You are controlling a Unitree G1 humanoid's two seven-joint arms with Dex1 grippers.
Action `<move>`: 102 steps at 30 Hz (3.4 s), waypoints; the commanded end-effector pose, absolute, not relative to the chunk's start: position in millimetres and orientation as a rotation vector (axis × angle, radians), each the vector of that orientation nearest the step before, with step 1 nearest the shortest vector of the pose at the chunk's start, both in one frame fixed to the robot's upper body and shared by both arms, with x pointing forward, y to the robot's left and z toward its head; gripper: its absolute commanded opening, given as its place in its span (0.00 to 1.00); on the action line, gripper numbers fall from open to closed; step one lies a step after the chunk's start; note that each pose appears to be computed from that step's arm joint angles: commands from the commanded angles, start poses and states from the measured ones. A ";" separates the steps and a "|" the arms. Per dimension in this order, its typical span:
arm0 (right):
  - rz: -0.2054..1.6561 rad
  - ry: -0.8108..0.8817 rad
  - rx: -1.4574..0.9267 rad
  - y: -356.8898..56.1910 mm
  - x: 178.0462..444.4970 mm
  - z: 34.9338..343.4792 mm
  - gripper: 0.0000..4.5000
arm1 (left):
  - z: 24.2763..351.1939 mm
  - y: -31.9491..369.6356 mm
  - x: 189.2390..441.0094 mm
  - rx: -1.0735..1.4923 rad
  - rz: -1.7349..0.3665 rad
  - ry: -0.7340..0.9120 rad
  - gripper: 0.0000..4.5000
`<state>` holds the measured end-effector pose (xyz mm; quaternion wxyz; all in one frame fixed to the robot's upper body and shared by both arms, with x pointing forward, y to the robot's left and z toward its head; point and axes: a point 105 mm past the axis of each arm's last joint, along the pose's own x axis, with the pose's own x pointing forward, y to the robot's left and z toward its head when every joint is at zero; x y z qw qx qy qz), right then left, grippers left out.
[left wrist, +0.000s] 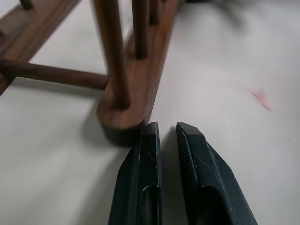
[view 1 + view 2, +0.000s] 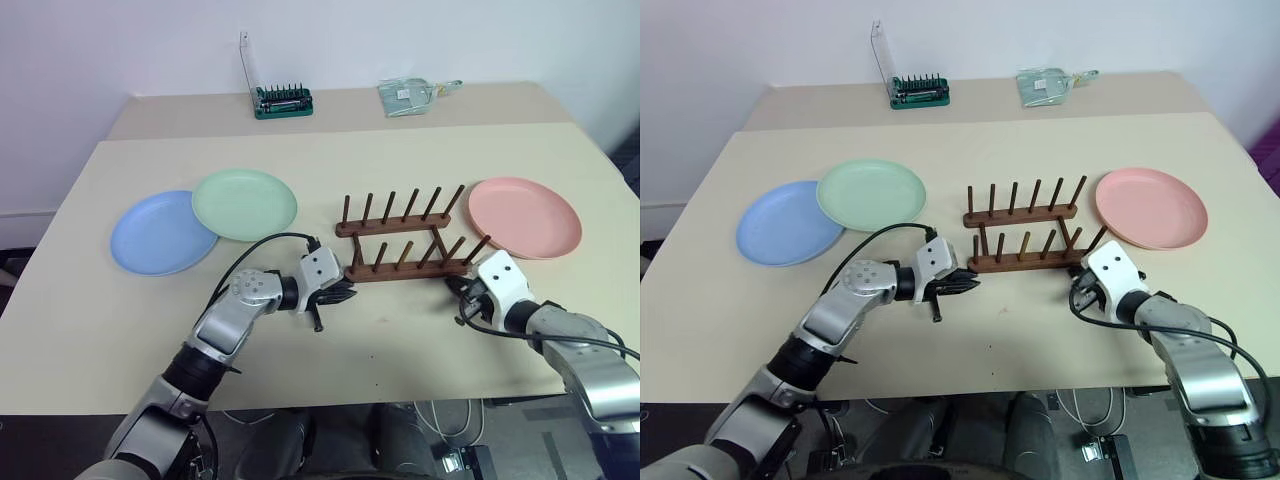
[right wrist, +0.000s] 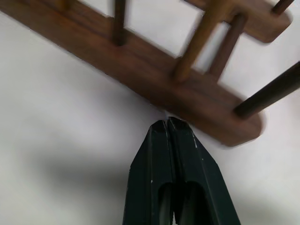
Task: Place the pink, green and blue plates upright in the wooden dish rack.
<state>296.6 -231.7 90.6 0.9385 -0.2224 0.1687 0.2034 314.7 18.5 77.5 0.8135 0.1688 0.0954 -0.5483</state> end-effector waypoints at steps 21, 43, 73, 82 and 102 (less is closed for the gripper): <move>0.372 0.252 -0.611 -271.7 308.9 137.2 0.39 | 83.3 39.0 353.2 0.365 -0.930 0.139 0.12; 0.277 0.298 -0.936 -333.4 350.1 133.6 0.01 | 124.1 12.9 296.2 0.280 -1.242 0.054 0.12; 0.933 -0.106 0.248 -223.8 299.9 287.3 0.01 | 121.9 26.9 299.1 0.293 -1.206 0.074 0.12; 0.867 -0.074 0.307 -231.8 327.0 281.0 0.15 | 125.4 23.1 297.6 0.294 -1.214 0.070 0.12; 0.888 -0.373 -0.382 -168.5 288.1 335.2 0.54 | 254.7 185.9 372.8 -0.063 0.115 -0.275 0.88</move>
